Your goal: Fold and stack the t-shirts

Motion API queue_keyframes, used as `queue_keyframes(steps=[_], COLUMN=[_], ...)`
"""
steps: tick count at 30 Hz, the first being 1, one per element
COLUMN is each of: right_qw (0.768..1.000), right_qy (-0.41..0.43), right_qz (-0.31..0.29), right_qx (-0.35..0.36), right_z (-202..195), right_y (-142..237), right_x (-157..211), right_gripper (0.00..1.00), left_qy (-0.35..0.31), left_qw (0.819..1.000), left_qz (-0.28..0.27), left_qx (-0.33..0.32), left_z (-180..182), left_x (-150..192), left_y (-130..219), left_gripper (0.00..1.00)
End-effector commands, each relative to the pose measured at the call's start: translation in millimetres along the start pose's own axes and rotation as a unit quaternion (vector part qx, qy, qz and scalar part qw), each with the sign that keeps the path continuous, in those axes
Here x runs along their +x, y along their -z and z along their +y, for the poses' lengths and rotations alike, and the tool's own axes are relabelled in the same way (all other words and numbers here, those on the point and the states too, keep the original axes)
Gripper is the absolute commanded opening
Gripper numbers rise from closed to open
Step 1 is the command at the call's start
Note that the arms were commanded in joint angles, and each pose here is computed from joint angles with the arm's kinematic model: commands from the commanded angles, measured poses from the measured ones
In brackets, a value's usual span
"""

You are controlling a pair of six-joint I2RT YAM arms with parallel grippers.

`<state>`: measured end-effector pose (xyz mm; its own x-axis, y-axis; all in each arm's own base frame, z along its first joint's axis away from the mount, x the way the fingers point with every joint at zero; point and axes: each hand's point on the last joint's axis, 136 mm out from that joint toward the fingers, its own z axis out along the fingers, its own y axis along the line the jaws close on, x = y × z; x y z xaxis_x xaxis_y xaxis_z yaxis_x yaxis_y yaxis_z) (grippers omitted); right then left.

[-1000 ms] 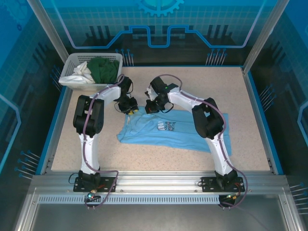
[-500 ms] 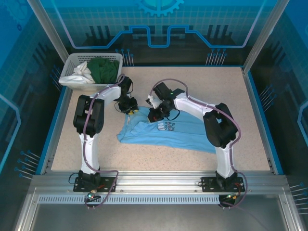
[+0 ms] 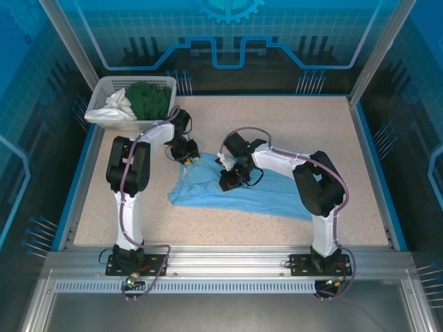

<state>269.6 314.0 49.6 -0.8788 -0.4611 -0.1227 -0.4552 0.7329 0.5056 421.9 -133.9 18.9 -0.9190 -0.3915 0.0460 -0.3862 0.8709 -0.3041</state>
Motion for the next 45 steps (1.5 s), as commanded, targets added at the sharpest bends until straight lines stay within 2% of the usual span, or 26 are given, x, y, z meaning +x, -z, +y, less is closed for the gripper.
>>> queue_keyframes(steps=[1,4,8,11,16,18,20,22,25,28,31,38,42,45], right_qw=[1.000,1.000,0.999,0.999,0.992,0.985,0.975,0.963,0.939,0.912,0.885,0.851,0.844,0.836], right_qy=[0.003,-0.008,-0.030,-0.049,-0.089,-0.122,-0.167,-0.213,-0.290,-0.360,-0.423,-0.491,-0.501,-0.515], right_qz=[0.011,0.018,0.028,0.000,-0.054,-0.090,-0.128,-0.159,-0.185,-0.196,-0.192,-0.185,-0.190,-0.187], right_qx=[-0.006,-0.003,0.002,-0.018,-0.074,-0.086,-0.070,-0.050,-0.015,0.013,0.028,0.031,0.033,0.038], right_z=[9,6,1,4,4,-12,-41,-72,-124,-171,-211,-257,-266,-272], right_y=[3,1,1,16,53,73,94,111,131,141,143,141,144,144], right_x=[15,21,21,11,1,-7,-13,-13,-3,12,29,51,54,60], right_gripper=[0.00,0.05,0.29,0.43,0.43,0.40,0.38,0.36,0.34,0.32,0.30,0.30,0.30,0.31], left_qy=[-0.004,-0.005,-0.009,-0.013,-0.035,-0.055,-0.080,-0.106,-0.146,-0.151,-0.143,-0.159,-0.163,-0.161], left_qw=[1.000,1.000,1.000,1.000,0.998,0.995,0.993,0.992,0.989,0.986,0.986,0.979,0.977,0.972], left_qz=[0.014,0.011,0.009,-0.002,-0.054,-0.080,-0.084,-0.062,0.000,0.051,0.081,0.125,0.140,0.165], left_qx=[-0.025,-0.023,-0.024,-0.017,-0.019,-0.025,-0.020,0.002,0.030,0.041,0.030,-0.031,-0.004,0.042], left_z=[10,8,5,-1,-15,-23,-35,-50,-65,-58,-39,14,15,4], left_x=[1,-1,-4,-7,-10,-5,13,39,82,111,131,167,183,196], left_y=[-7,-4,0,13,64,86,95,89,63,36,18,3,8,12], left_gripper=[0.30,0.31,0.36,0.39,0.44,0.45,0.43,0.38,0.31,0.25,0.24,0.24,0.28,0.32])
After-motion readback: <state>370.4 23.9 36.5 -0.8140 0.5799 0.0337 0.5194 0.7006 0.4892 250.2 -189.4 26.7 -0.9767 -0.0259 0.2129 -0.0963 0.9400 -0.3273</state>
